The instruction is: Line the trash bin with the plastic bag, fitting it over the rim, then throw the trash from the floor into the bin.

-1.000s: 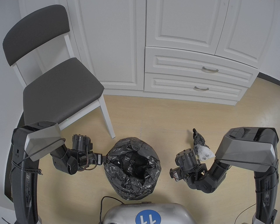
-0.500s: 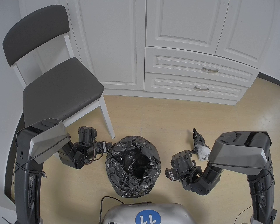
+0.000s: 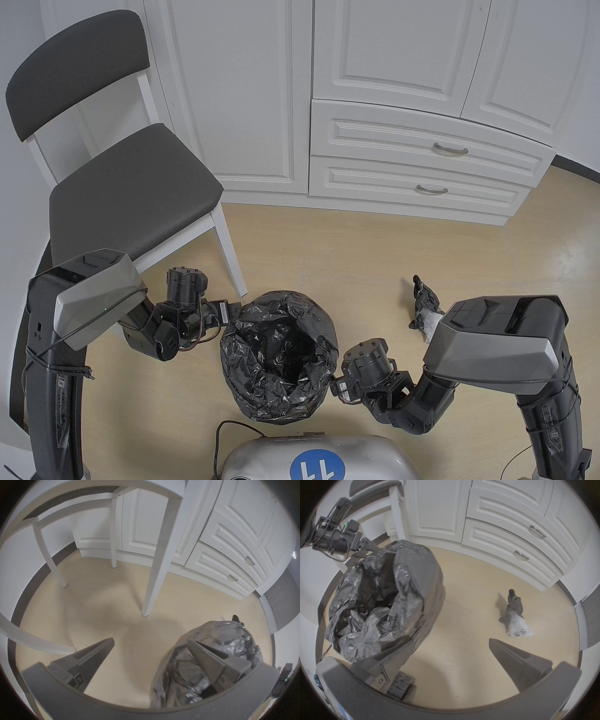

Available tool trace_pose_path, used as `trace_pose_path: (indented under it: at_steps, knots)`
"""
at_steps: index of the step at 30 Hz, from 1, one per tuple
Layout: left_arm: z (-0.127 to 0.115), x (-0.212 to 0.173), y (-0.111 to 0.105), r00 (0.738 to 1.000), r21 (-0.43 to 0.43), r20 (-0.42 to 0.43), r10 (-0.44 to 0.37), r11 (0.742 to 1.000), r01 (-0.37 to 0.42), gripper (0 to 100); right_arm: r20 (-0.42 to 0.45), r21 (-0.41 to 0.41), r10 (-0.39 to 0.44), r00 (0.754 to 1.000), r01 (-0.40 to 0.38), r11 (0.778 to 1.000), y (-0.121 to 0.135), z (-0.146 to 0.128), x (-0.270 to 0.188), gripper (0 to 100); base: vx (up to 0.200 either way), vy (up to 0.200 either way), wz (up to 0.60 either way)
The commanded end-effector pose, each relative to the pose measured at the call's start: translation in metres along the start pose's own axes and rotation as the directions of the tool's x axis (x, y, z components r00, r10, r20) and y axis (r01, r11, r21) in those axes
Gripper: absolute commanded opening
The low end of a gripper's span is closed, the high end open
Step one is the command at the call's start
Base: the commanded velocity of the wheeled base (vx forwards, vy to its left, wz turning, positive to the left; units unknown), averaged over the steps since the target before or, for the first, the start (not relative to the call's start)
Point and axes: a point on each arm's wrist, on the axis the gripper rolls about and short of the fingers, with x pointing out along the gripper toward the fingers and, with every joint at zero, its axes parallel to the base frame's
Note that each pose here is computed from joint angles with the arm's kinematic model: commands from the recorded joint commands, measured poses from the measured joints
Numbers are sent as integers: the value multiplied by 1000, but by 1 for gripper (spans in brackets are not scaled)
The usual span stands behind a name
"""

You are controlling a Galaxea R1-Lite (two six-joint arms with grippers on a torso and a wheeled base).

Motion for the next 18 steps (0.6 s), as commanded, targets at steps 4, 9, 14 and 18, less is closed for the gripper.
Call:
trace_pose_path:
  at_steps: [4,9,14,18]
  knots:
    - [21,-22,-3,999,11,46,-20,1000,19,100,-2,15,65,998,-65,998,19,-4,-6,100,0,0,0]
    - [24,-28,-6,998,14,56,-28,1000,28,100,-10,13,102,995,-101,995,23,-6,-11,100,0,0,0]
    - [24,-32,-8,998,19,55,-32,999,31,100,-71,-17,168,983,-169,985,19,-17,-23,100,0,0,0]
    - [22,-34,-9,998,39,48,-35,999,33,100,-119,-94,168,979,-180,979,1,-26,-32,100,0,0,0]
